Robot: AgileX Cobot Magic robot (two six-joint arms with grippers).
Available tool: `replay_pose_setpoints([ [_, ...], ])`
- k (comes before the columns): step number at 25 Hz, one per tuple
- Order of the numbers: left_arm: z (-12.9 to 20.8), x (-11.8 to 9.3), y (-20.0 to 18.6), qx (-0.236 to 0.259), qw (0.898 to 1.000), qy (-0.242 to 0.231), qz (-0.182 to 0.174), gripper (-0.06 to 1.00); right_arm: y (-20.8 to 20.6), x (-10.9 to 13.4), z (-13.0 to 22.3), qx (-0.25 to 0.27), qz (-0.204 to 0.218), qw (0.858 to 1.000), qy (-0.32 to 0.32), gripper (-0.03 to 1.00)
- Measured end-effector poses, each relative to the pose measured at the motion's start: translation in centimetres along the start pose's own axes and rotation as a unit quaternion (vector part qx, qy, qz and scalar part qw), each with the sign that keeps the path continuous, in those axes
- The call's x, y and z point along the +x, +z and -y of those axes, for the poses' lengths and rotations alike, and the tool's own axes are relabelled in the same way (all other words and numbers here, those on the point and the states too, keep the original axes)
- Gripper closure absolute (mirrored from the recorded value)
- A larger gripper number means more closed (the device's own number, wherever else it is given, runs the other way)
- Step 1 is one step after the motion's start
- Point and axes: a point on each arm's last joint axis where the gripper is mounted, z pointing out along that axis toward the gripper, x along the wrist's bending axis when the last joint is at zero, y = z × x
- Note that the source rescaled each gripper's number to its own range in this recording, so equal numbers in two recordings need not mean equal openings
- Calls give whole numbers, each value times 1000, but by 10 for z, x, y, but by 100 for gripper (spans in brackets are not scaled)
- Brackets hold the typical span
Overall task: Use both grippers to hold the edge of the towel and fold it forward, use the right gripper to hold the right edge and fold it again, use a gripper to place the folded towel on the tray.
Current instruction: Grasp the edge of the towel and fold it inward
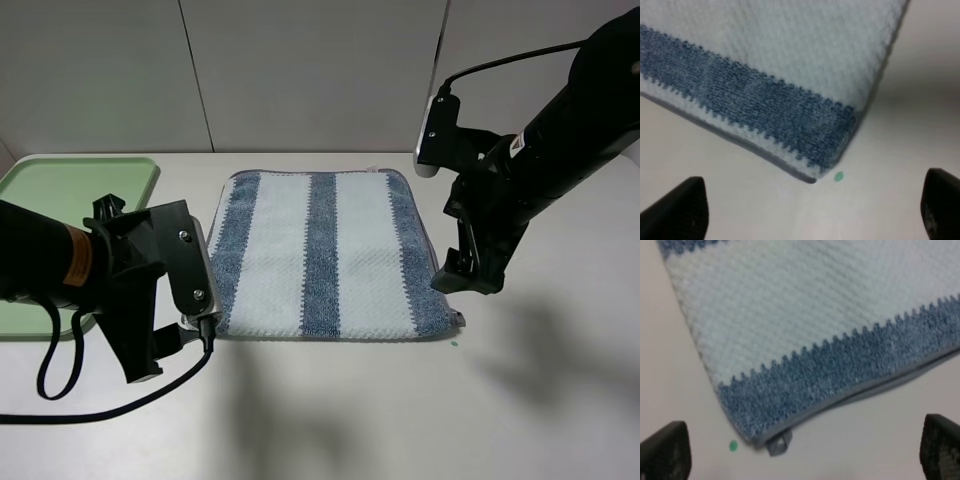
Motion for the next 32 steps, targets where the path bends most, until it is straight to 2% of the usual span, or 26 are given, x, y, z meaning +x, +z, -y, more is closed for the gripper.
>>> replay_pose_setpoints([
  [5,0,-1,1,2,1000,-10,6,10,0,2,-3,-16,-10,1000,-9,-3],
  [12,5,-10,32,53,998,4,42,10,0,3,-4,-24,-14,1000,-7,-3],
  [23,-23,5,50,48,998,18,38,10,0,3,-5,-27,-15,998,-48,-3],
  [28,-17,2,61,73,995,40,52,12,2,3,-5,-25,-16,997,-69,-3],
  [32,-13,5,62,84,992,70,55,12,15,2,-3,-9,-33,996,-77,-3],
])
